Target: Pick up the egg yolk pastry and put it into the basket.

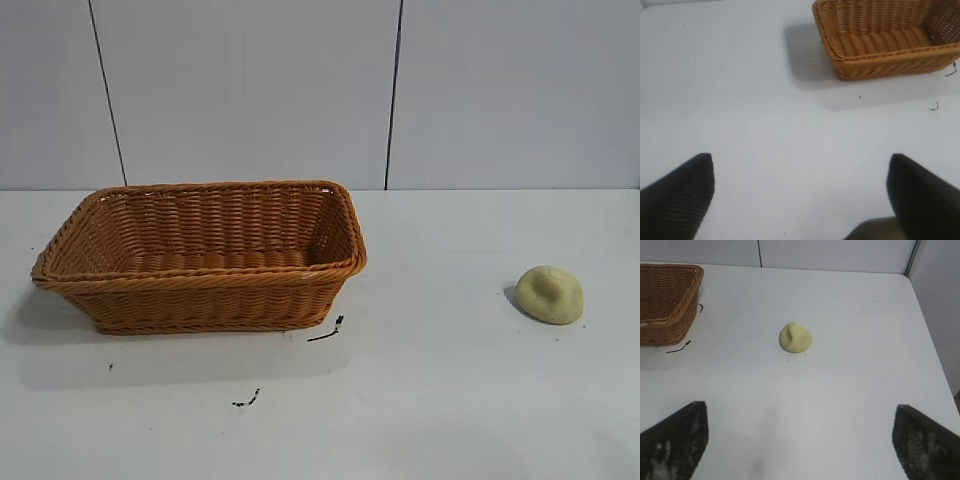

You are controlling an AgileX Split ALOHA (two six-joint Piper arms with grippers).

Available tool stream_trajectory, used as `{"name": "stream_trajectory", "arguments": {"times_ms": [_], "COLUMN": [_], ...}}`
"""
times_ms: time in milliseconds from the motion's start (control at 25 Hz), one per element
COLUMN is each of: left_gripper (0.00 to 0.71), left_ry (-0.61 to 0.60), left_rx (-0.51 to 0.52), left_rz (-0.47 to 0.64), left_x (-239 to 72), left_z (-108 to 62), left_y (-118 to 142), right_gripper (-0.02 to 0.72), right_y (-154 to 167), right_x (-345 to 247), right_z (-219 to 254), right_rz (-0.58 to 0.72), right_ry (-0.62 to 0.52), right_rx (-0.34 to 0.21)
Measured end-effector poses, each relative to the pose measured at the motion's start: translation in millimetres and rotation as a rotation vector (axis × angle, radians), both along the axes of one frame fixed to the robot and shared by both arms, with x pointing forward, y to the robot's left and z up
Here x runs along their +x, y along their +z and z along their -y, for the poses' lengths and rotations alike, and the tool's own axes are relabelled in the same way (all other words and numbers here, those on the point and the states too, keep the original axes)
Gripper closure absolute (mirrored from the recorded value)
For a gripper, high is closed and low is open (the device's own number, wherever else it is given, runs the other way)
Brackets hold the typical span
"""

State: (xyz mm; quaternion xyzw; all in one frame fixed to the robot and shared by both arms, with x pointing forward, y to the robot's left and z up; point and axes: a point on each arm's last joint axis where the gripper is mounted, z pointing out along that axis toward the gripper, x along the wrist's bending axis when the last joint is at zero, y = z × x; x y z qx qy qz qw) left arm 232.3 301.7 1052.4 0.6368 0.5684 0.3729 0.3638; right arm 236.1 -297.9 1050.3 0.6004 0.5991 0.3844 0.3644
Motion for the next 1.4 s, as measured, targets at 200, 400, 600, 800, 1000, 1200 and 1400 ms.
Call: {"name": "stream_trajectory", "arguments": {"times_ms": [200, 400, 600, 800, 1000, 1200, 1400], "left_gripper": [0.014, 0.014, 0.014, 0.014, 0.014, 0.014, 0.014], "left_ry": [0.0, 0.0, 0.0, 0.0, 0.0, 0.0, 0.0], "left_rx": [0.0, 0.0, 0.0, 0.0, 0.0, 0.0, 0.0], "left_rz": [0.0, 0.0, 0.0, 0.0, 0.0, 0.0, 0.0], "left_x": [0.0, 0.0, 0.0, 0.0, 0.0, 0.0, 0.0], "left_z": [0.0, 0.0, 0.0, 0.0, 0.0, 0.0, 0.0], "left_y": [0.0, 0.0, 0.0, 0.0, 0.0, 0.0, 0.0], "right_gripper": [0.01, 0.01, 0.01, 0.01, 0.01, 0.01, 0.01], "right_y": [0.0, 0.0, 8.1, 32.5, 36.9, 22.6, -5.5], "right_x": [0.0, 0.0, 9.8, 56.5, 125.2, 203.6, 278.7], "right_z": [0.0, 0.1, 0.0, 0.5, -0.4, -1.8, -3.1], "right_rz": [0.0, 0.0, -0.055, -0.25, -0.471, -0.657, -0.804], "right_ry": [0.0, -0.001, 0.001, 0.003, 0.005, 0.009, 0.012], "right_rx": [0.0, -0.001, -0.007, -0.037, -0.043, -0.046, -0.046]}}
